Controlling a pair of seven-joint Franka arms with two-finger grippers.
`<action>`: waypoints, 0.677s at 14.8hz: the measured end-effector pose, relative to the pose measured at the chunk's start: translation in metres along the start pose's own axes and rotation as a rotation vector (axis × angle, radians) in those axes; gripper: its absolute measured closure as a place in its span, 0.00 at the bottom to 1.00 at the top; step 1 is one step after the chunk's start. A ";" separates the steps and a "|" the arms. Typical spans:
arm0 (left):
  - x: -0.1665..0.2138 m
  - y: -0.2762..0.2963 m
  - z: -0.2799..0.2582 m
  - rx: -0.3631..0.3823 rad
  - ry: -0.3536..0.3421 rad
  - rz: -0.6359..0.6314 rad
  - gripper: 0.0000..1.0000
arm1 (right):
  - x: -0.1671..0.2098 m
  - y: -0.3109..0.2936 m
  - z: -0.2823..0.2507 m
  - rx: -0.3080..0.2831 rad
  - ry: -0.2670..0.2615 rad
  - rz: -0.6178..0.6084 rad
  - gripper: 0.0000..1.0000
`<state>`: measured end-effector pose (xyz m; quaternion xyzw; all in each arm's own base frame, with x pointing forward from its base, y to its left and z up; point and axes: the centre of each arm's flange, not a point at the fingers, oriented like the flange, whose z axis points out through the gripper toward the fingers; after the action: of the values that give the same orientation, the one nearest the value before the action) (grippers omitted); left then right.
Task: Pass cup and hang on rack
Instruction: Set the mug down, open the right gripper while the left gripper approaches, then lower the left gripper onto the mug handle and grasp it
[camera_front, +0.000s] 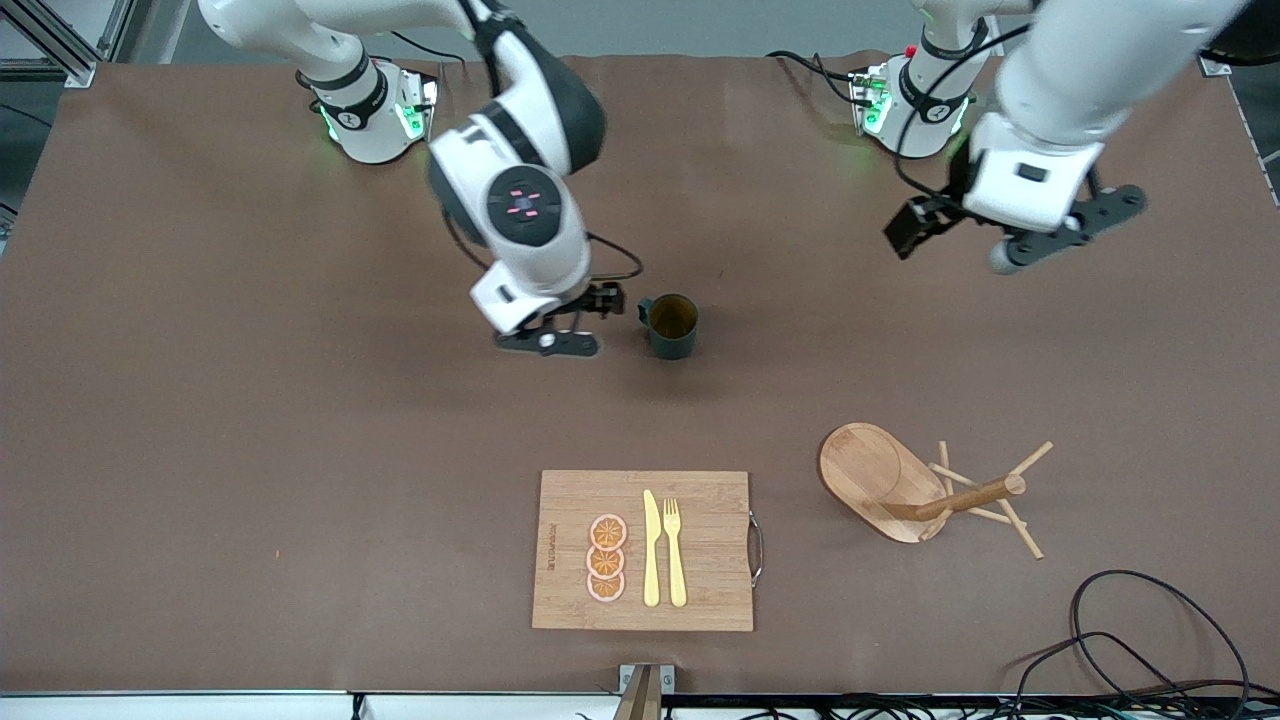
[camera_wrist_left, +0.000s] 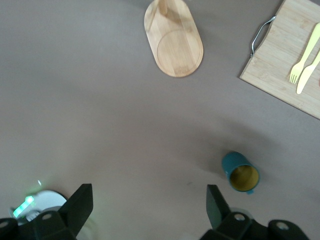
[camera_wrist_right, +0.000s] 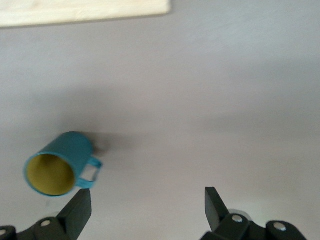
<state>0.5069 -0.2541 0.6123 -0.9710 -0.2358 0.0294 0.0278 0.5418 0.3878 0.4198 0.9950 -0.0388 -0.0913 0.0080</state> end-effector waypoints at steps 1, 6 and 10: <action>-0.015 0.015 0.007 0.017 0.004 -0.038 0.00 | 0.011 0.026 -0.012 0.000 -0.012 -0.018 0.00; -0.098 0.096 0.062 0.134 0.102 -0.169 0.00 | 0.045 0.168 -0.054 0.021 -0.016 -0.077 0.00; -0.168 0.163 0.137 0.209 0.266 -0.257 0.00 | 0.037 0.277 -0.073 0.003 -0.005 -0.121 0.00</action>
<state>0.4226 -0.4709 0.4716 -0.9199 -0.3478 -0.0787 0.1630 0.5708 0.1095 0.4908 0.9954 0.0210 -0.0939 0.0009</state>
